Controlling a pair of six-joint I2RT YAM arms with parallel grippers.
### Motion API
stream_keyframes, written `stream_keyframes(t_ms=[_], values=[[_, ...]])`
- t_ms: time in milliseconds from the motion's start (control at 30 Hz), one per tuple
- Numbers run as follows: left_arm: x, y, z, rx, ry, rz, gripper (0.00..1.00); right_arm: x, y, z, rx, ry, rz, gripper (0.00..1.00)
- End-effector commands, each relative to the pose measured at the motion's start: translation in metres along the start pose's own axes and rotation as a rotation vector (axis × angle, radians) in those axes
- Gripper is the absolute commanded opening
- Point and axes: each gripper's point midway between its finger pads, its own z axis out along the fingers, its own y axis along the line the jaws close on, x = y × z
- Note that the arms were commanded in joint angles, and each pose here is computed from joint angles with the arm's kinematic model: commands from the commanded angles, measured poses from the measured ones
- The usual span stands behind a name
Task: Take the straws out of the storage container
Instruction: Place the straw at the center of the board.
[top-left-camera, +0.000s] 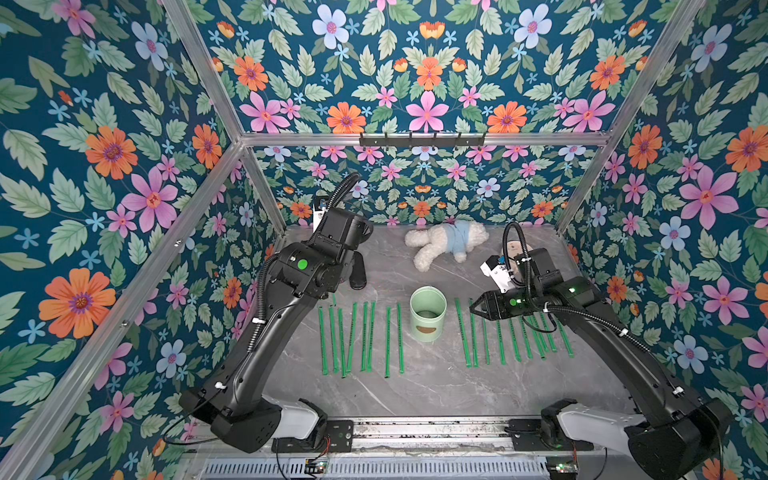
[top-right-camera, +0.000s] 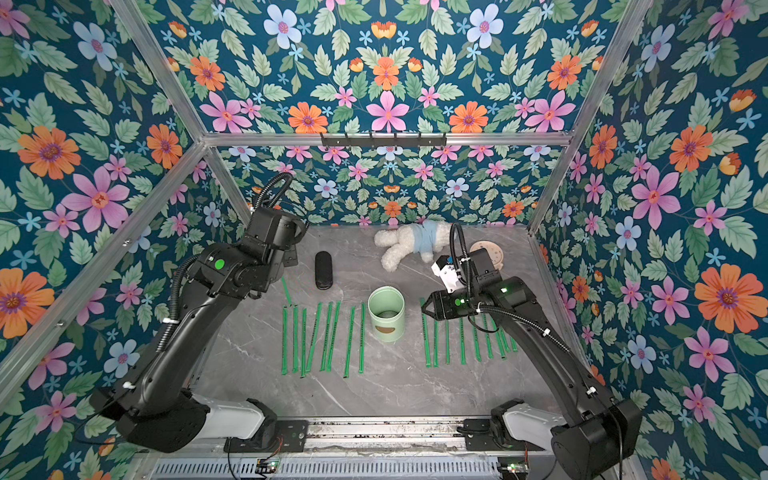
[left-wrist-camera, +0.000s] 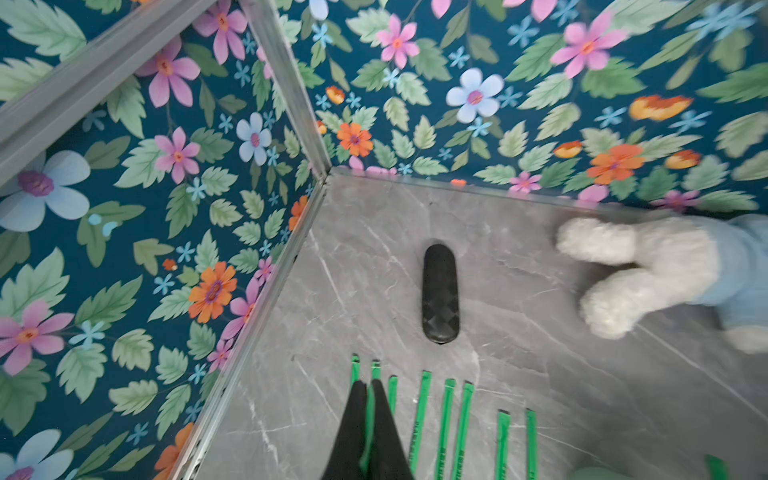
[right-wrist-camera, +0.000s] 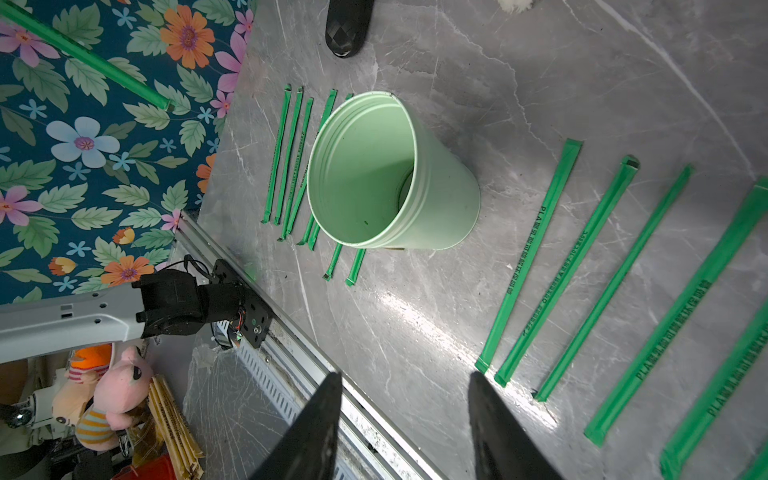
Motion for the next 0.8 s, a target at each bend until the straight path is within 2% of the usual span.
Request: stream_keyframes(t_ms=[0,367,767], values=[[0.021,0.011,0.021,-0.07,0.089,0.047,0.0,-0.001,0.003,-0.001,-0.016,-0.008,-0.014,0.51],[0.091,0.04,0.11,-0.285,0.403,0.115,0.0,0.0,0.003,0.0,-0.016,-0.011,-0.017,0.51],[0.163,0.046,0.178,-0.391,0.613,0.219,0.0,0.0,0.0,-0.001,0.001,-0.019,-0.019,0.51]])
